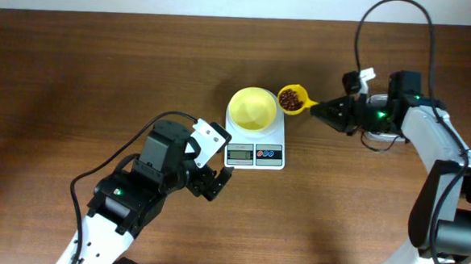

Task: Scoop item into bowl and weigh 50g on scale
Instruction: 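Carry the filled scoop left over the yellow bowl with the right gripper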

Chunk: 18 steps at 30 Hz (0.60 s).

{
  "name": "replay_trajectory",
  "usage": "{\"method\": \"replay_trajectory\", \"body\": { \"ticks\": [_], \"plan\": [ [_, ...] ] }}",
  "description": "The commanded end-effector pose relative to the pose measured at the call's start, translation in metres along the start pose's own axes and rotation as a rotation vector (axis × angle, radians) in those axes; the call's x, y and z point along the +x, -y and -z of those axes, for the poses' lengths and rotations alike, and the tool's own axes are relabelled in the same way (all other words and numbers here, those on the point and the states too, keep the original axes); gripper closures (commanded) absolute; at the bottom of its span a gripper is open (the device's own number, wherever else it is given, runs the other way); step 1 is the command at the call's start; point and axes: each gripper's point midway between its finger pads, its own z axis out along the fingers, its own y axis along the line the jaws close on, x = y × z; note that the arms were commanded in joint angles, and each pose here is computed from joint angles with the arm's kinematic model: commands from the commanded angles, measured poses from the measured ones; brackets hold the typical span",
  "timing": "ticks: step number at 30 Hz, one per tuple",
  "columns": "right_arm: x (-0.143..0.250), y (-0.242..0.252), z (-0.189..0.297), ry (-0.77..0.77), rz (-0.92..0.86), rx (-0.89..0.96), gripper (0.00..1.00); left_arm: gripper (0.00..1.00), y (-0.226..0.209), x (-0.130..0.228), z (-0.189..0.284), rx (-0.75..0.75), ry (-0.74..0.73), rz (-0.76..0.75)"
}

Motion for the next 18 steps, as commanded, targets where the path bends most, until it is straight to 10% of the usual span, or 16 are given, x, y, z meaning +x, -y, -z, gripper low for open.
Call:
{"method": "replay_trajectory", "body": {
  "ticks": [1,18],
  "plan": [
    [0.009,-0.005,-0.016,-0.046,0.006,-0.046,0.96,0.01,0.004,0.003,-0.002,0.019,-0.006,-0.018],
    [-0.008,0.006,-0.043,-0.072,0.034,0.056,0.96,0.01,0.004,0.003,-0.002,0.019,-0.006,-0.018]
  ]
}}
